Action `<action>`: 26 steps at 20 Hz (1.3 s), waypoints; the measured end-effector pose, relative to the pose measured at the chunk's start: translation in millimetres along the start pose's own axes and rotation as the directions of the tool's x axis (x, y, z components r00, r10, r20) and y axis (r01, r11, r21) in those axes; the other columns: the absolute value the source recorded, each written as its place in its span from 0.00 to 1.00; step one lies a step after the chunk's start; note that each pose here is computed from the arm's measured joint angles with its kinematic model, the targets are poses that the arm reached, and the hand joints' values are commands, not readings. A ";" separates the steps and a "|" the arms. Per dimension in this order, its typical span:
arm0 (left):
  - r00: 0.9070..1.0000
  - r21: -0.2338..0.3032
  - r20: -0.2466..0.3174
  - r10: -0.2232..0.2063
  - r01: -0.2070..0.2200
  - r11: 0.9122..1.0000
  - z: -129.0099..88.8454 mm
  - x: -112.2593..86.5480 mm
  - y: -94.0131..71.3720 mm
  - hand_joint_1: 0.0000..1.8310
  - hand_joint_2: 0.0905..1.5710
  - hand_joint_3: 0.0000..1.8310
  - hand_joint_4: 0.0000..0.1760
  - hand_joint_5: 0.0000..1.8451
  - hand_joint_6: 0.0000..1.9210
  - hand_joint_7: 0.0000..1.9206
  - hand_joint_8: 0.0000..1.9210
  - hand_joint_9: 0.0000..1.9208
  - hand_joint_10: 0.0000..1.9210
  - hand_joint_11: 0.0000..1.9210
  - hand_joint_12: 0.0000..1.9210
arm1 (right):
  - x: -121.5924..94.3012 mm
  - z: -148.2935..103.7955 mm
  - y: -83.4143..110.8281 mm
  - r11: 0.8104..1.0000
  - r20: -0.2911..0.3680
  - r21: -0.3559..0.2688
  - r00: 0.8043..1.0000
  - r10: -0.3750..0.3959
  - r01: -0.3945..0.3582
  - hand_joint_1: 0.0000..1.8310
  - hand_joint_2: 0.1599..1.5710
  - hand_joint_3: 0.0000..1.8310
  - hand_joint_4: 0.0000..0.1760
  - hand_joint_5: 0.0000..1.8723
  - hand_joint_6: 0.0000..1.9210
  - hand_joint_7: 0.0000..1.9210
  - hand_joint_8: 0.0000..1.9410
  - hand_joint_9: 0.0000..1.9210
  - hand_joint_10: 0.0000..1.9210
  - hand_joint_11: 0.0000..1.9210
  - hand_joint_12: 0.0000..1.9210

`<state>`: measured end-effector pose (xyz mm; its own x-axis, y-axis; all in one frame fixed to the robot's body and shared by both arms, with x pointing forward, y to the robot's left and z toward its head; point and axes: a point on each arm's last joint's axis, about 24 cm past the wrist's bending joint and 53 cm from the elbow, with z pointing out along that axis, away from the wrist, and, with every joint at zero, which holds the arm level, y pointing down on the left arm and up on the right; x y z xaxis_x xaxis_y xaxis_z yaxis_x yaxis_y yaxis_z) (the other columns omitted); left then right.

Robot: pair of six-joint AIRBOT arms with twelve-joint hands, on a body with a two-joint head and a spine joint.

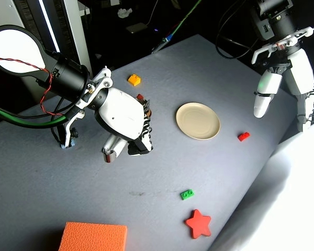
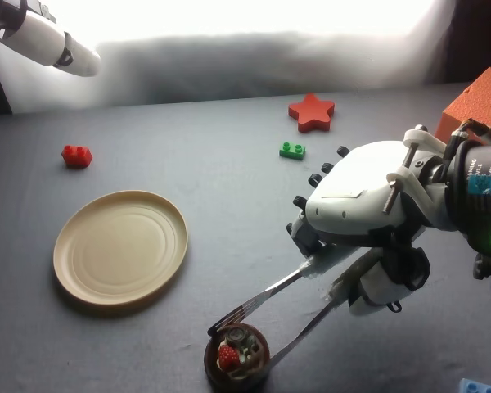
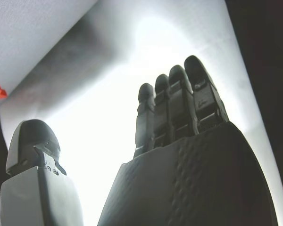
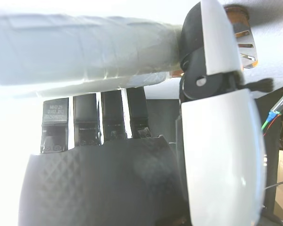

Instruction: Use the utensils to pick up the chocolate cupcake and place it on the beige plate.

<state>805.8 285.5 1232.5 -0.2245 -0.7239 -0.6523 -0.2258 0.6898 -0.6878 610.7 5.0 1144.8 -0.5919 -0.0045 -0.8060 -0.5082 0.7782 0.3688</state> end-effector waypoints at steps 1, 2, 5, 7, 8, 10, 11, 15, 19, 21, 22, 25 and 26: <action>1.000 0.000 0.000 0.000 0.000 1.000 0.0 0.0 0.1 0.26 0.61 0.00 0.00 0.14 0.00 0.09 0.00 0.09 0.00 0.00 0.24 | 0.0 0.0 -0.1 1.000 0.000 0.000 1.000 0.000 0.000 0.66 0.72 0.00 0.00 0.45 0.58 0.48 0.64 0.42 0.64 0.36 0.81; 1.000 0.000 0.000 0.000 0.000 1.000 0.0 0.0 0.1 0.26 0.61 0.00 0.00 0.14 0.00 0.09 0.00 0.09 0.00 0.00 0.24 | 0.0 0.0 -0.1 1.000 0.000 0.000 1.000 0.000 0.000 0.66 0.72 0.00 0.00 0.45 0.58 0.48 0.63 0.43 0.63 0.35 0.82; 1.000 0.000 0.000 0.000 0.000 1.000 0.0 0.0 0.0 0.26 0.61 0.00 0.00 0.13 0.00 0.09 0.00 0.08 0.00 0.00 0.23 | 0.4 0.0 -1.5 0.999 -0.001 0.006 0.999 0.045 -0.045 0.66 0.71 0.00 0.00 0.46 0.55 0.49 0.63 0.45 0.63 0.37 0.81; 1.000 0.000 0.000 0.001 -0.001 1.000 0.0 -0.1 0.1 0.24 0.61 0.00 0.00 0.14 0.00 0.10 0.00 0.09 0.00 0.00 0.24 | -1.6 -0.5 -3.0 0.995 0.002 0.015 0.995 0.103 -0.103 0.66 0.71 0.00 0.00 0.47 0.55 0.48 0.63 0.44 0.64 0.37 0.82; 1.000 -0.001 0.000 0.000 0.000 1.000 0.0 0.0 0.2 0.24 0.61 0.00 0.00 0.14 0.00 0.10 0.00 0.09 0.00 0.00 0.24 | -4.5 -1.1 -3.5 0.991 0.006 0.021 0.992 0.130 -0.130 0.66 0.72 0.00 0.00 0.46 0.57 0.48 0.63 0.43 0.64 0.37 0.82; 1.000 0.000 0.000 0.000 0.000 1.000 0.0 0.0 0.0 0.26 0.60 0.00 0.00 0.14 0.00 0.10 0.00 0.09 0.00 0.00 0.25 | -15.4 -2.9 -2.0 0.987 0.027 0.019 0.987 0.160 -0.160 0.65 0.73 0.00 0.00 0.43 0.60 0.47 0.65 0.43 0.64 0.36 0.82; 1.000 0.000 0.000 0.000 0.000 1.000 0.0 0.0 0.1 0.26 0.60 0.00 0.00 0.15 0.00 0.11 0.00 0.10 0.00 0.00 0.26 | -21.1 -3.6 -1.0 0.984 0.039 0.015 0.984 0.177 -0.177 0.65 0.72 0.00 0.00 0.44 0.60 0.47 0.64 0.43 0.63 0.37 0.82; 1.000 0.000 0.000 0.000 0.000 1.000 0.0 0.0 -0.1 0.27 0.61 0.00 0.00 0.16 0.00 0.11 0.00 0.10 0.00 0.00 0.25 | -35.9 0.7 -1.5 0.973 0.061 0.025 0.972 0.225 -0.227 0.65 0.74 0.00 0.00 0.42 0.62 0.46 0.67 0.41 0.65 0.35 0.83; 1.000 -0.001 0.000 0.001 -0.001 1.000 0.0 -0.1 0.4 0.26 0.61 0.00 0.00 0.15 0.00 0.12 0.00 0.10 0.00 0.00 0.25 | -52.4 1.8 -2.8 0.962 0.091 0.027 0.959 0.268 -0.272 0.66 0.72 0.00 0.00 0.45 0.57 0.47 0.66 0.41 0.64 0.33 0.83; 1.000 -0.001 0.000 0.001 -0.001 1.000 0.0 -0.1 0.2 0.27 0.60 0.00 0.00 0.15 0.00 0.12 0.00 0.10 0.00 0.00 0.23 | -61.5 4.0 0.8 0.953 0.104 0.017 0.948 0.301 -0.304 0.66 0.72 0.00 0.00 0.45 0.57 0.47 0.65 0.41 0.63 0.34 0.82; 1.000 0.000 0.000 0.000 0.000 1.000 0.0 0.0 -0.1 0.27 0.60 0.00 0.00 0.15 0.00 0.12 0.00 0.10 0.00 0.00 0.25 | -65.0 6.8 3.1 0.950 0.107 0.014 0.945 0.308 -0.312 0.66 0.72 0.00 0.00 0.45 0.57 0.47 0.65 0.41 0.63 0.34 0.82; 1.000 0.000 0.000 0.000 0.000 1.000 0.0 -0.1 0.1 0.26 0.61 0.00 0.00 0.14 0.00 0.12 0.00 0.10 0.00 0.00 0.24 | -72.4 21.7 7.1 0.932 0.110 0.008 0.926 0.360 -0.363 0.65 0.73 0.00 0.00 0.44 0.59 0.45 0.68 0.39 0.66 0.33 0.84; 1.000 -0.002 0.001 0.000 0.000 1.000 0.1 -0.5 0.6 0.26 0.61 0.00 0.00 0.13 0.00 0.12 0.00 0.10 0.00 0.00 0.24 | -74.0 26.6 6.6 0.926 0.111 0.011 0.921 0.374 -0.377 0.65 0.73 0.00 0.00 0.44 0.58 0.46 0.67 0.39 0.66 0.32 0.85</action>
<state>805.9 286.3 1232.4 -0.2235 -0.7237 -0.6529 -0.2275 0.6901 -0.6870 667.9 27.1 1194.5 -0.6655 0.3566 -0.6557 -0.2401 0.7295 0.6405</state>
